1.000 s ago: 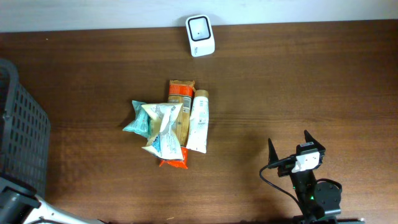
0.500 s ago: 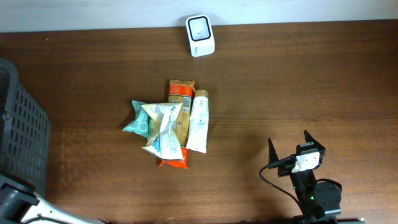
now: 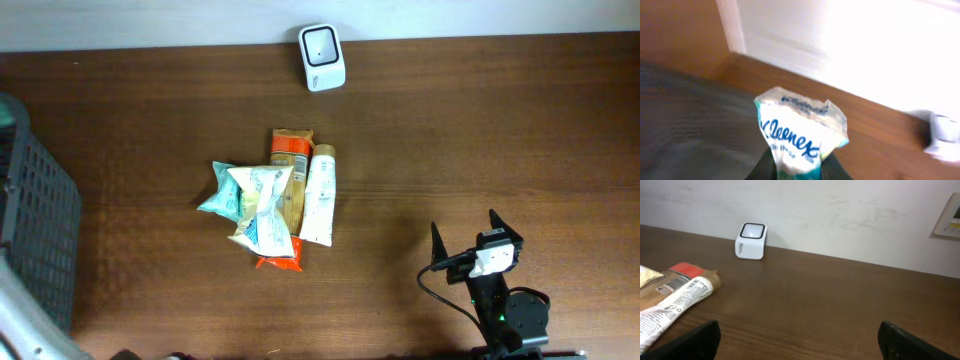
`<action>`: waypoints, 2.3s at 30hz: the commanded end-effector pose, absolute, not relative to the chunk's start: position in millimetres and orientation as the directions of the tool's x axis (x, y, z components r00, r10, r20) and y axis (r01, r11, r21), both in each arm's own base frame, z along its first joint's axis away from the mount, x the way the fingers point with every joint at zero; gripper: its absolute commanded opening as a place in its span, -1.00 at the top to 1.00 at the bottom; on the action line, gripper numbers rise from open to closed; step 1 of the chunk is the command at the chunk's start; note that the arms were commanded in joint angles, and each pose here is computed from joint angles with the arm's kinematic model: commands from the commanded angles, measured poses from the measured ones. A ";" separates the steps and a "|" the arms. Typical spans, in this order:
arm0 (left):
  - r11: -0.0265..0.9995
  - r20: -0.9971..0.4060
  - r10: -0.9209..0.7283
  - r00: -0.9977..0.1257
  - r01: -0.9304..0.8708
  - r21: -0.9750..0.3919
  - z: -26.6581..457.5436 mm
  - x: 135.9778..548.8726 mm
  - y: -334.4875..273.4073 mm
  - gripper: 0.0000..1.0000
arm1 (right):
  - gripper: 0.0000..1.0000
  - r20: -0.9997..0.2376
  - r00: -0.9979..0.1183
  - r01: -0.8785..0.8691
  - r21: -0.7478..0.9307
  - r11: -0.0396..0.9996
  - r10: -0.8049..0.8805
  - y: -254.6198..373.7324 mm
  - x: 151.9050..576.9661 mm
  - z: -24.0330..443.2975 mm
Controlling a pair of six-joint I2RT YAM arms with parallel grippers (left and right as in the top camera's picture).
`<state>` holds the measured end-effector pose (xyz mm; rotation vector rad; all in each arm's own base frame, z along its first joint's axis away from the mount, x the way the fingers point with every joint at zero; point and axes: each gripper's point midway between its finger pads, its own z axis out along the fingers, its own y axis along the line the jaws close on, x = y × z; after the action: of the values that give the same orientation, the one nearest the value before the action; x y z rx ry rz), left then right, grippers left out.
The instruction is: Scan the item barcode
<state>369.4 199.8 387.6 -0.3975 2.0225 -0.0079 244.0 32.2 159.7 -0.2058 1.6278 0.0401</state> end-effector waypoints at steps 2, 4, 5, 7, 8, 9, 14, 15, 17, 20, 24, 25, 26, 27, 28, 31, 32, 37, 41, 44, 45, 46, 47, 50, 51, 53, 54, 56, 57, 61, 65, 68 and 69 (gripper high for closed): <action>0.926 -0.697 -0.234 -0.678 0.062 -0.371 328.9 397.7 48.7 0.85 | -0.97 -0.993 -0.059 -0.142 -0.092 0.986 -0.101 29.1 244.5 157.1; 0.907 -0.632 -0.168 -0.757 0.132 -0.400 305.9 396.6 2.4 0.86 | -0.97 -0.993 -0.059 -0.142 -0.092 0.986 -0.101 29.1 244.5 157.1; 0.886 -0.581 -0.098 -0.808 0.195 -0.421 286.1 393.9 -36.8 0.88 | -0.98 -0.993 -0.059 -0.142 -0.092 0.986 -0.101 29.1 244.5 157.1; 0.849 -0.507 0.030 -0.861 0.290 -0.442 253.4 386.1 -96.8 0.88 | -0.97 -0.993 -0.059 -0.142 -0.092 0.986 -0.101 29.1 244.5 157.1; 0.842 -0.469 0.094 -0.878 0.322 -0.434 234.8 381.5 -120.9 0.88 | -0.97 -0.993 -0.059 -0.142 -0.092 0.986 -0.101 29.1 244.5 157.1; 0.837 -0.439 0.143 -0.887 0.345 -0.424 220.9 377.4 -138.1 0.88 | -0.97 -0.993 -0.059 -0.142 -0.092 0.986 -0.101 29.1 244.5 157.1; 0.775 -0.319 0.363 -0.876 0.473 -0.419 159.0 354.5 -223.4 0.81 | -0.97 -0.993 -0.059 -0.142 -0.092 0.986 -0.101 29.1 244.5 157.1; 0.764 -0.301 0.389 -0.871 0.488 -0.422 150.3 349.8 -234.0 0.78 | -0.97 -0.993 -0.059 -0.142 -0.092 0.986 -0.101 29.1 244.5 157.1; 0.746 -0.271 0.434 -0.859 0.511 -0.426 132.7 342.7 -252.4 0.73 | -0.97 -0.993 -0.059 -0.142 -0.092 0.986 -0.101 29.1 244.5 157.1; 0.714 -0.266 0.487 -0.832 0.555 -0.427 107.2 339.7 -280.8 0.74 | -0.97 -0.993 -0.059 -0.142 -0.092 0.986 -0.101 29.1 244.5 157.1; 0.693 -0.251 0.525 -0.813 0.579 -0.429 80.0 336.6 -301.0 0.21 | -0.97 -0.993 -0.059 -0.142 -0.092 0.986 -0.101 29.1 244.5 157.1; 0.692 -0.248 0.527 -0.813 0.580 -0.429 76.1 337.1 -302.4 0.09 | -0.97 -0.993 -0.059 -0.142 -0.092 0.986 -0.101 29.1 244.5 157.1; 0.691 -0.253 0.526 -0.812 0.582 -0.428 74.9 338.6 -303.3 -0.05 | -0.97 -0.993 -0.059 -0.142 -0.092 0.986 -0.101 29.1 244.5 157.1; 0.689 -0.265 0.525 -0.809 0.586 -0.427 75.5 341.0 -304.8 -0.17 | -0.97 -0.993 -0.059 -0.142 -0.092 0.986 -0.101 29.1 244.5 157.1; 0.689 -0.277 0.522 -0.807 0.590 -0.421 76.0 344.0 -305.4 -0.33 | -0.97 -0.993 -0.059 -0.142 -0.092 0.986 -0.101 29.1 244.5 157.1; 0.698 -0.300 0.508 -0.807 0.590 -0.406 85.9 354.0 -301.9 -0.59 | -0.97 -0.993 -0.059 -0.142 -0.092 0.986 -0.101 29.1 244.5 157.1; 0.714 -0.317 0.482 -0.817 0.576 -0.399 104.0 364.7 -291.9 -0.64 | -0.97 -0.993 -0.059 -0.142 -0.092 0.986 -0.101 29.1 244.5 157.1; 0.889 -0.440 0.282 -0.852 0.405 -0.214 211.7 422.6 -176.5 -0.99 | -0.97 -0.993 -0.059 -0.142 -0.092 0.986 -0.101 29.1 244.5 157.1; 0.988 -0.532 0.086 -0.842 0.140 -0.062 272.4 432.6 -50.6 -0.99 | -0.97 -0.993 -0.059 -0.142 -0.092 0.986 -0.101 29.1 244.5 157.1; 0.998 -0.554 -0.054 -0.831 -0.040 -0.038 288.6 422.8 25.8 -0.99 | -0.97 -0.993 -0.059 -0.142 -0.092 0.986 -0.101 29.1 244.5 157.1; 0.996 -0.545 -0.084 -0.834 -0.075 -0.038 287.2 419.4 40.2 -0.99 | -0.97 -0.993 -0.059 -0.142 -0.092 0.986 -0.101 29.1 244.5 157.1; 0.991 -0.526 -0.128 -0.841 -0.127 -0.039 283.8 412.8 60.7 -0.99 | -0.97 -0.993 -0.059 -0.142 -0.092 0.986 -0.101 29.1 244.5 157.1; 0.986 -0.514 -0.161 -0.843 -0.164 -0.040 281.9 407.5 75.3 -0.99 | -0.97 -0.993 -0.059 -0.142 -0.092 0.986 -0.101 29.1 244.5 157.1; 0.978 -0.497 -0.198 -0.845 -0.206 -0.040 279.5 400.0 91.6 -0.99 | -0.97 -0.993 -0.059 -0.142 -0.092 0.986 -0.101 29.1 244.5 157.1; 0.977 -0.497 -0.202 -0.844 -0.210 -0.040 279.5 399.6 93.3 -0.99 | -0.97 -0.993 -0.059 -0.142 -0.092 0.986 -0.101 29.1 244.5 157.1; 0.977 -0.497 -0.202 -0.844 -0.210 -0.041 279.5 399.6 93.0 -0.99 | -0.97 -0.993 -0.059 -0.142 -0.092 0.986 -0.101 29.1 244.5 157.1; 0.977 -0.497 -0.202 -0.844 -0.210 -0.041 279.5 399.6 93.0 -0.99 | -0.97 -0.993 -0.059 -0.142 -0.092 0.986 -0.101 29.0 244.5 157.1; 0.977 -0.498 -0.202 -0.844 -0.209 -0.041 279.5 399.8 92.9 -0.99 | -0.97 -0.993 -0.060 -0.135 -0.093 0.986 -0.101 27.9 244.6 157.0; 0.977 -0.497 -0.201 -0.844 -0.209 -0.041 279.5 399.7 92.9 -0.99 | -0.97 -0.994 -0.043 -0.141 -0.093 0.986 -0.100 29.2 244.7 161.0; 0.977 -0.497 -0.201 -0.844 -0.209 -0.041 279.5 399.7 92.9 -0.99 | -0.97 -0.995 -0.018 -0.138 -0.095 0.986 -0.098 29.1 245.0 167.3; 0.977 -0.497 -0.202 -0.844 -0.210 -0.041 279.5 399.6 93.0 -0.99 | -0.97 -0.997 -0.001 -0.264 -0.074 0.962 -0.077 50.9 240.5 170.2; 0.977 -0.497 -0.202 -0.844 -0.210 -0.041 279.5 399.6 93.0 -0.98 | -0.97 -0.999 -0.003 -0.339 0.036 0.940 0.038 63.8 233.9 192.7; 0.977 -0.497 -0.202 -0.844 -0.210 -0.041 279.5 399.7 92.9 -0.99 | -0.97 -0.999 -0.007 -0.360 0.037 0.932 0.037 67.4 231.9 203.0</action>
<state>401.1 91.1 276.9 -0.2962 2.6064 0.0075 239.5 53.9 172.7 -0.2427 1.5834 0.2001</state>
